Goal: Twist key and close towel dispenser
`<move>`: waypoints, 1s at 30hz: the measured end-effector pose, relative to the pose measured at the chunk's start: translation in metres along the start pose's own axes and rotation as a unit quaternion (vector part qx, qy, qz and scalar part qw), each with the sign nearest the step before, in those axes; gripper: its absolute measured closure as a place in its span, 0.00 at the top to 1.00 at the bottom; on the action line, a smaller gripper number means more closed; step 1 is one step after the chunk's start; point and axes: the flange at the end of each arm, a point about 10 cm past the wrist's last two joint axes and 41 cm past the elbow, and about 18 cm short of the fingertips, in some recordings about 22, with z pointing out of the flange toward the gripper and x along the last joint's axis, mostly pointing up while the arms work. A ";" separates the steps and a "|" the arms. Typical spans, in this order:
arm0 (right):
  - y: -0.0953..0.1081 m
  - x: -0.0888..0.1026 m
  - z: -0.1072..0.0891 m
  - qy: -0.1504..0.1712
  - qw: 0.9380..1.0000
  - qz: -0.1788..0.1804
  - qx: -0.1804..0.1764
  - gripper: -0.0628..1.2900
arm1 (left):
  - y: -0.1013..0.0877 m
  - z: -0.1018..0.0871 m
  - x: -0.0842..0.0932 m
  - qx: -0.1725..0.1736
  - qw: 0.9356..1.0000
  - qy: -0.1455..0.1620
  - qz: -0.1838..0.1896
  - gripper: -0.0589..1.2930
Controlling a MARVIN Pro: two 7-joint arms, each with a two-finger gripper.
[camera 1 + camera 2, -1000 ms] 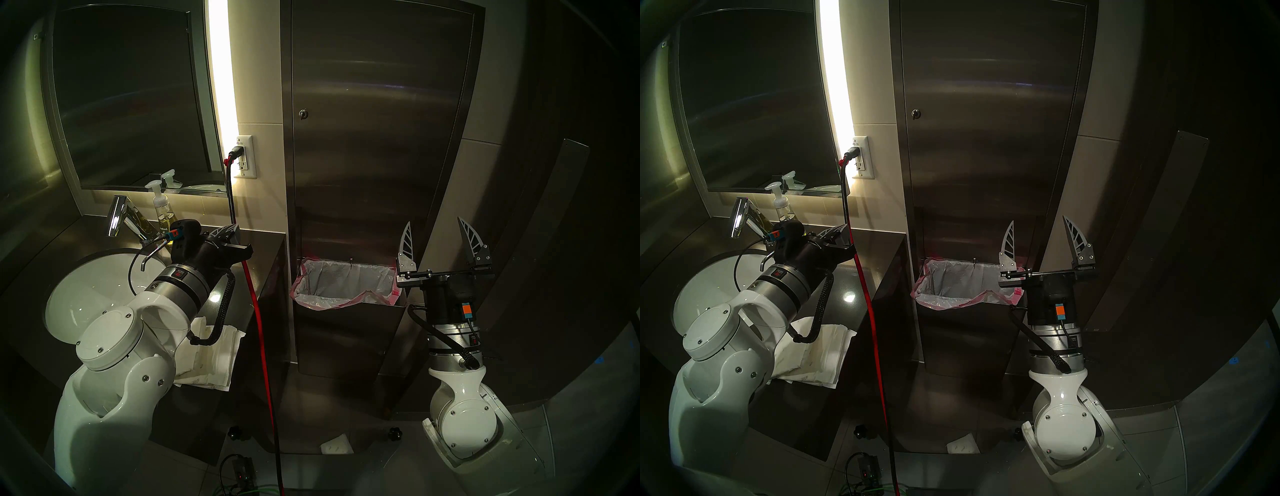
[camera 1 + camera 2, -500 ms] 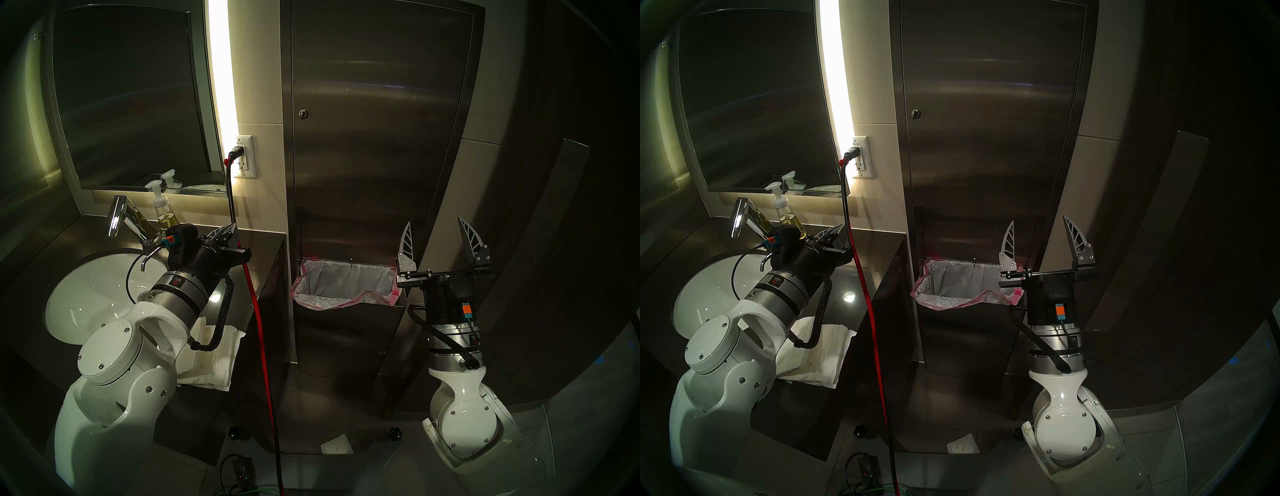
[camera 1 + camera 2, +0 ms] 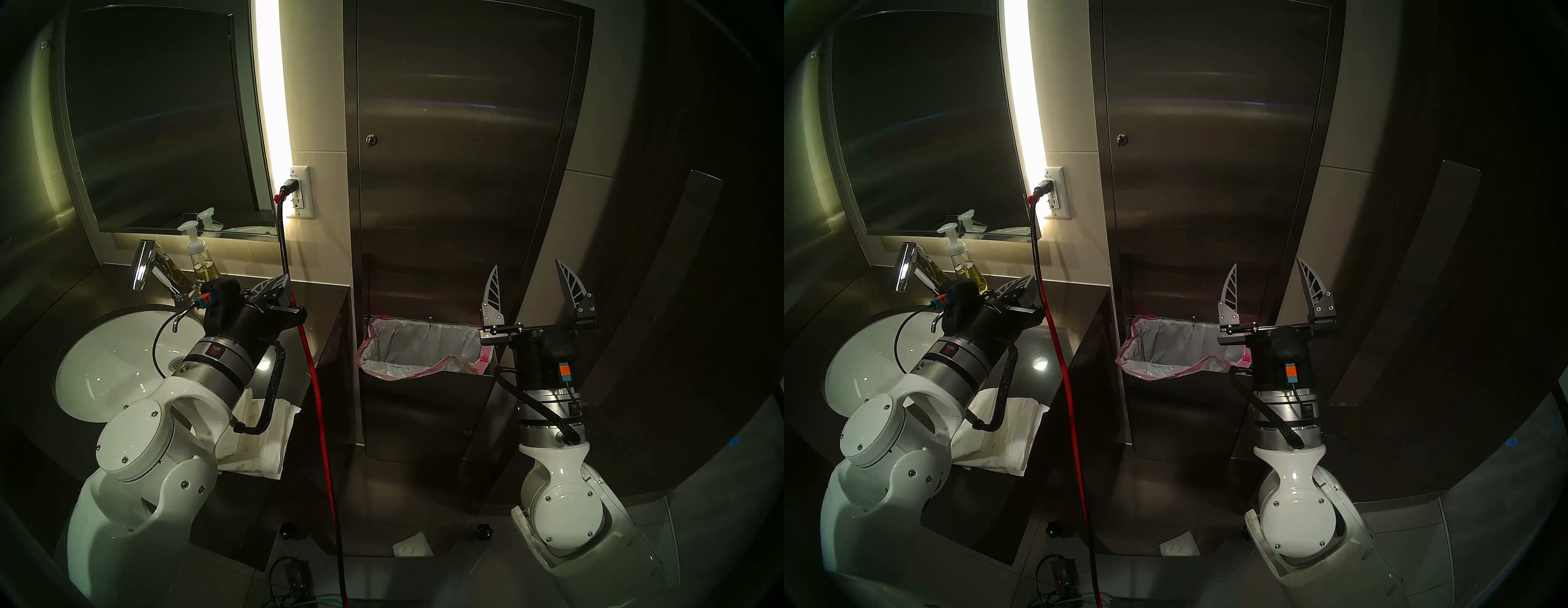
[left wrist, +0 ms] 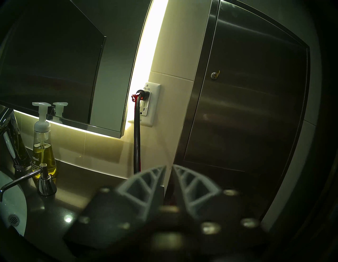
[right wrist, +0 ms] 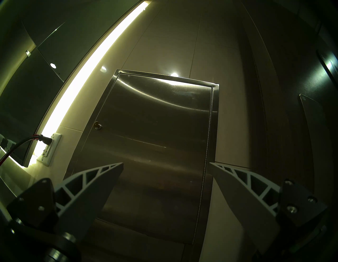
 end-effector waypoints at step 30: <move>-0.037 0.007 0.052 0.002 0.999 0.047 0.009 0.95 | -0.002 -0.002 0.007 -0.028 0.999 0.019 -0.006 0.96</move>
